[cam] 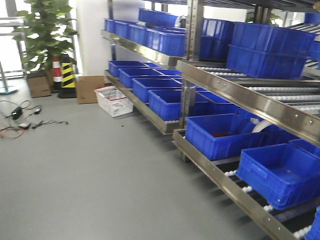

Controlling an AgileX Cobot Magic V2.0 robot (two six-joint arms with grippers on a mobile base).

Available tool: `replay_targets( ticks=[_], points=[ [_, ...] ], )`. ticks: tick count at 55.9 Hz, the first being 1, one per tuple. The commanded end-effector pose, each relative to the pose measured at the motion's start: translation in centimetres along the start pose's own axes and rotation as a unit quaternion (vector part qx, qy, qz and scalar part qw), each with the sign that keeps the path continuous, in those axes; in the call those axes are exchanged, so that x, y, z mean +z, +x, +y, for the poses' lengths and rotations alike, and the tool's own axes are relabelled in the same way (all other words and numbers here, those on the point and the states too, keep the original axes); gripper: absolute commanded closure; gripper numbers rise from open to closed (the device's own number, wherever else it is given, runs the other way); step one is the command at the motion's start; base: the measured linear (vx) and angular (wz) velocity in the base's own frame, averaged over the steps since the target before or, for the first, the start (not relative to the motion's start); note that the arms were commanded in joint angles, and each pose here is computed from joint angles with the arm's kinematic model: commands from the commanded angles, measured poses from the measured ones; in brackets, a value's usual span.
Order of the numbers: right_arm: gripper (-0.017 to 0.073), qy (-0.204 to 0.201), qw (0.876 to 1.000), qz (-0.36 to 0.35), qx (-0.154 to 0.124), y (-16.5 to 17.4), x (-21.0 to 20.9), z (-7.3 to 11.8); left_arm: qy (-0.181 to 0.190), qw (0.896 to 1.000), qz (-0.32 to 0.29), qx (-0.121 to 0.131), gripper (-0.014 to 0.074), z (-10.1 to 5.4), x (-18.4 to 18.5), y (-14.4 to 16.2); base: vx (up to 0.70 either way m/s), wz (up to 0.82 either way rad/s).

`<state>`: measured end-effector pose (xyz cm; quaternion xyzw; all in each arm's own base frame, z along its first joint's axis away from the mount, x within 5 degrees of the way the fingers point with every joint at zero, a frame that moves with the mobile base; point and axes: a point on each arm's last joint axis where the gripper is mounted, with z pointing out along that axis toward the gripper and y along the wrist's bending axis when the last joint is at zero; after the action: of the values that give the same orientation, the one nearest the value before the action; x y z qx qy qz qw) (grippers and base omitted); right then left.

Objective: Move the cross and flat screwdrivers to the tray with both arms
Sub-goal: 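Hold both screwdrivers while driving to the shelf with the grey tray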

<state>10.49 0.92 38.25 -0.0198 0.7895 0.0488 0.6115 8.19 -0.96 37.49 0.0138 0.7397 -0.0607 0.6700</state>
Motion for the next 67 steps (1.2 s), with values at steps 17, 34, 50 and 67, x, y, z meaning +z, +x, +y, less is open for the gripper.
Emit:
replay_targets(
  ticks=[17, 34, 50, 67],
  points=[
    [0.0559, 0.006, 0.998, -0.061, 0.0, -1.74, -0.42, -0.06, -0.003, 0.998, -0.061, -0.007, 0.0596, 0.0, -0.3, -1.71, 0.61, -0.42],
    [0.0559, 0.006, 0.998, -0.061, 0.0, -1.74, -0.42, -0.06, -0.003, 0.998, -0.061, -0.007, 0.0596, 0.0, -0.3, -1.71, 0.53, -0.62],
    [0.0559, 0.006, 0.998, -0.061, 0.0, -1.74, -0.42, -0.06, -0.003, 0.998, -0.061, -0.007, 0.0596, 0.0, -0.3, -1.71, 0.44, -0.85],
    [0.0559, 0.006, 0.998, -0.061, 0.0, -1.74, -0.42, -0.06, -0.003, 0.998, -0.061, -0.007, 0.0596, 0.0, -0.3, -1.71, 0.35, -0.79]
  ],
)
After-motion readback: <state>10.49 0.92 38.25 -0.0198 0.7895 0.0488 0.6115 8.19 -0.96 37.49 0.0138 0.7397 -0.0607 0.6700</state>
